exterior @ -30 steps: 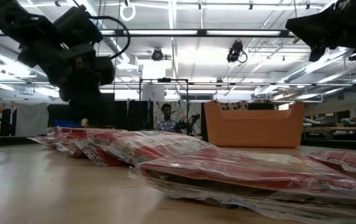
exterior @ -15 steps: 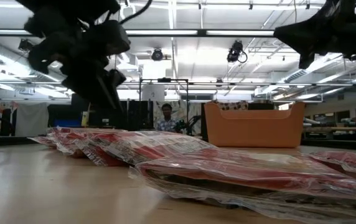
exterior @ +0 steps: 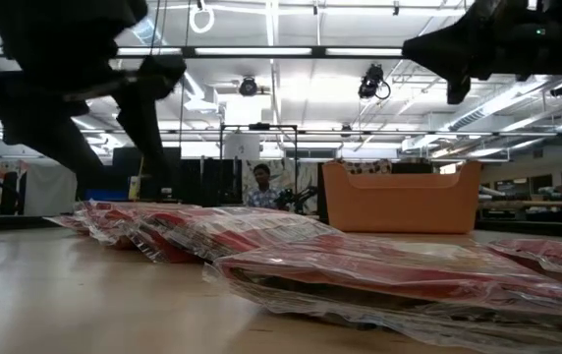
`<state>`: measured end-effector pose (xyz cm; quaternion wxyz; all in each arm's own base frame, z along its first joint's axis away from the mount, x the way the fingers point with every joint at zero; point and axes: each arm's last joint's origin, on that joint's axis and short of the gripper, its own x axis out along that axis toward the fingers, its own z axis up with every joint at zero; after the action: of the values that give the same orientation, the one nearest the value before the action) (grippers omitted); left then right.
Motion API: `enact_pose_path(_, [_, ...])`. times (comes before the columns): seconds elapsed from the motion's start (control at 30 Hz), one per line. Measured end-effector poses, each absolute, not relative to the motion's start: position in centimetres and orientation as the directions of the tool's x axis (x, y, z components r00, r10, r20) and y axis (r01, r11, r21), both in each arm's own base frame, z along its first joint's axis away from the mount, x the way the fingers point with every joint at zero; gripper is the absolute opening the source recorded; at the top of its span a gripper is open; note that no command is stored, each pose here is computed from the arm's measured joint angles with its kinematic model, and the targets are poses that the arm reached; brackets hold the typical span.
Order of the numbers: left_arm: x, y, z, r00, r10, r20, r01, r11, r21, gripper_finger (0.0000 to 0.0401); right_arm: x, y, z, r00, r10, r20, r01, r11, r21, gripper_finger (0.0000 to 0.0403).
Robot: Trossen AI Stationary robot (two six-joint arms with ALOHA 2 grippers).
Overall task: Sort popcorn bags into baskets
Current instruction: Put the popcorn bag into the bin
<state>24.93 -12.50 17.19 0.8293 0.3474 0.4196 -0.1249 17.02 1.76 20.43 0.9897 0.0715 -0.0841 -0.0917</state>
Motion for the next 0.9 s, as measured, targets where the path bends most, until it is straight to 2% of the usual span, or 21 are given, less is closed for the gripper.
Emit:
enact_pose_path(0.17, [24.3,-13.5,17.3,0.648,0.146,-0.747,0.527,0.623,0.578,0.0216,18.6,1.9,20.8,0.968,-0.215,0.127,0.201,0.973,0.116,0.0048])
enact_pose_path(0.43, [24.5,-14.0,15.4,0.597,0.148,-0.789,0.58,0.601,0.551,0.019,20.0,2.1,20.8,0.972,-0.215,0.097,0.207,0.975,0.083,0.0048])
enact_pose_path(0.57, [24.6,-14.7,14.0,0.579,0.162,-0.799,0.617,0.553,0.56,0.0185,20.2,2.2,20.6,0.973,-0.215,0.088,0.208,0.975,0.076,0.0048])
enact_pose_path(0.73, [24.8,-15.3,12.6,0.618,0.275,-0.736,0.582,0.47,0.664,0.0185,20.1,2.2,20.6,0.972,-0.215,0.094,0.208,0.975,0.078,0.0048])
enact_pose_path(0.9, [25.1,-15.4,11.3,0.611,0.337,-0.716,0.552,0.467,0.691,0.0184,20.1,2.2,20.7,0.972,-0.215,0.099,0.208,0.975,0.08,0.0048])
